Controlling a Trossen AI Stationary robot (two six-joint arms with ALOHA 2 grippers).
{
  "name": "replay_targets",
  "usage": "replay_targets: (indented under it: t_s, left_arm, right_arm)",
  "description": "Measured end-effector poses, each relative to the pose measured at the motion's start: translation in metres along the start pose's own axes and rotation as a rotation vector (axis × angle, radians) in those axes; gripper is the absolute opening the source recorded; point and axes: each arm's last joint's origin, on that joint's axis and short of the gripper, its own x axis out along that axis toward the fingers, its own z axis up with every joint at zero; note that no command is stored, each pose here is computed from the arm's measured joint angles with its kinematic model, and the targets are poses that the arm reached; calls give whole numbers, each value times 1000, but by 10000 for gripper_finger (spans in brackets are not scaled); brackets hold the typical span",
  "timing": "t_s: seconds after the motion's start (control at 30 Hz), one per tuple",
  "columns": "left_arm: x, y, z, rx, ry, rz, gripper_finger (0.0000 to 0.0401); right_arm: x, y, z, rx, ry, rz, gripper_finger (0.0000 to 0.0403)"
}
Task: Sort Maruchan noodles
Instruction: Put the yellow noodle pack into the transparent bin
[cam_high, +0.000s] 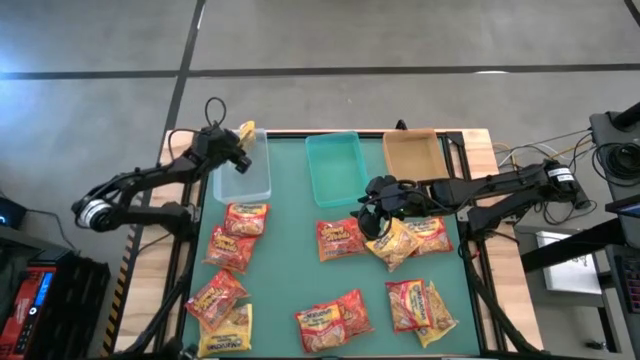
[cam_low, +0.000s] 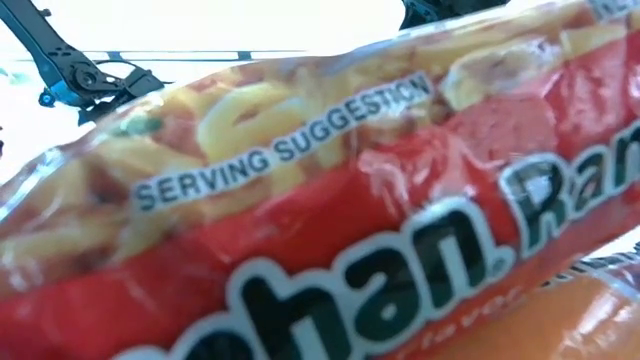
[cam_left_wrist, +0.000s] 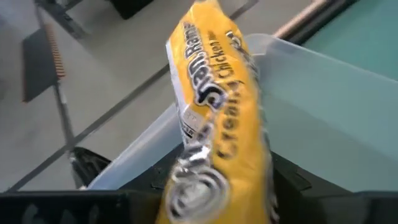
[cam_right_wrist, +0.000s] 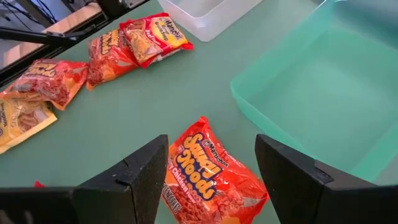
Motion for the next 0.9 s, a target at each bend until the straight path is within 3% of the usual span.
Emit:
replay_targets:
  t_s: [0.23,0.57,0.9]
  left_arm:
    - [3,3,2,-13,-2,119,170]
    - [7,3,3,-33,-6,167,196]
    - [0,11,23,-152,-220,221,197]
  right_arm:
    - [0,0,0,3,0,0,228]
    - [0,0,0,4,0,0,228]
    - [0,0,0,25,-4,3,228]
